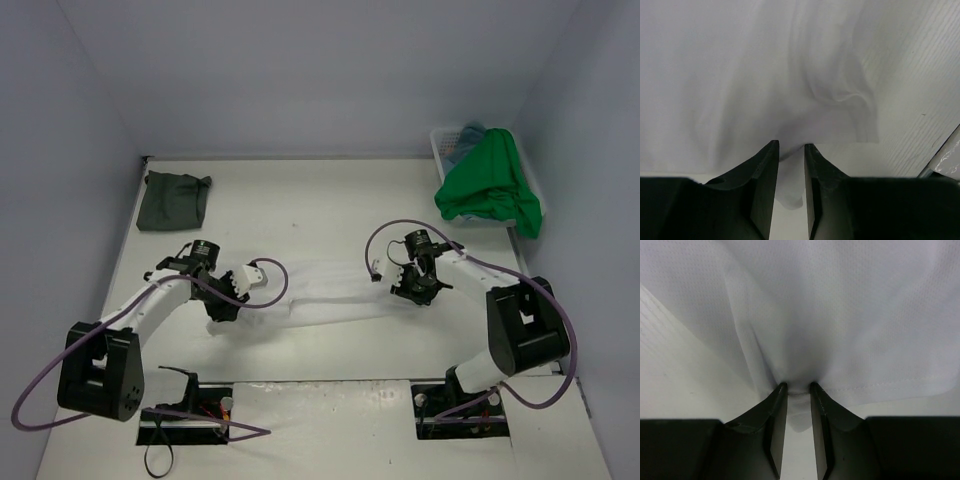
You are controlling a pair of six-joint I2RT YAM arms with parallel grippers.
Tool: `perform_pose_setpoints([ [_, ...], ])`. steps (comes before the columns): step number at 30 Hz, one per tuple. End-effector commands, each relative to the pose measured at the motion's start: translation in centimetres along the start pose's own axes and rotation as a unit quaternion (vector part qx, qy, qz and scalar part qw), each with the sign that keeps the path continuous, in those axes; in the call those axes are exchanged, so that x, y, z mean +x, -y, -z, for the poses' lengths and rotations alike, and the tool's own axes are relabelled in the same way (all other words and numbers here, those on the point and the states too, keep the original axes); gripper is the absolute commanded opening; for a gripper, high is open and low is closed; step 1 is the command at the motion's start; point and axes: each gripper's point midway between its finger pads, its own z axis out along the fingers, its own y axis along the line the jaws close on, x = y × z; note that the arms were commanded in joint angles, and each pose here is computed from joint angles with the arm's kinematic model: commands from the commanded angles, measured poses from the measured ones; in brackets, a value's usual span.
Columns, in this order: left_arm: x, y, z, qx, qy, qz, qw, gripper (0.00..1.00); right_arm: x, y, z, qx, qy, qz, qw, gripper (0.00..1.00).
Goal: Fold and stack the t-shirts
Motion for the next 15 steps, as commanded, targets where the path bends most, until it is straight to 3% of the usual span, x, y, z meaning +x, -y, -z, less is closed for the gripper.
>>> perform_pose_setpoints([
  [1,-1.3,-0.8,0.6,0.009,0.0,-0.016,1.0,0.22,1.1,-0.3,-0.7,-0.011,-0.028,0.01,0.999,0.23],
  [15,-2.8,-3.6,0.1,-0.011,-0.006,0.01,1.0,0.18,1.5,1.2,-0.4,0.009,-0.045,0.012,0.999,0.29],
])
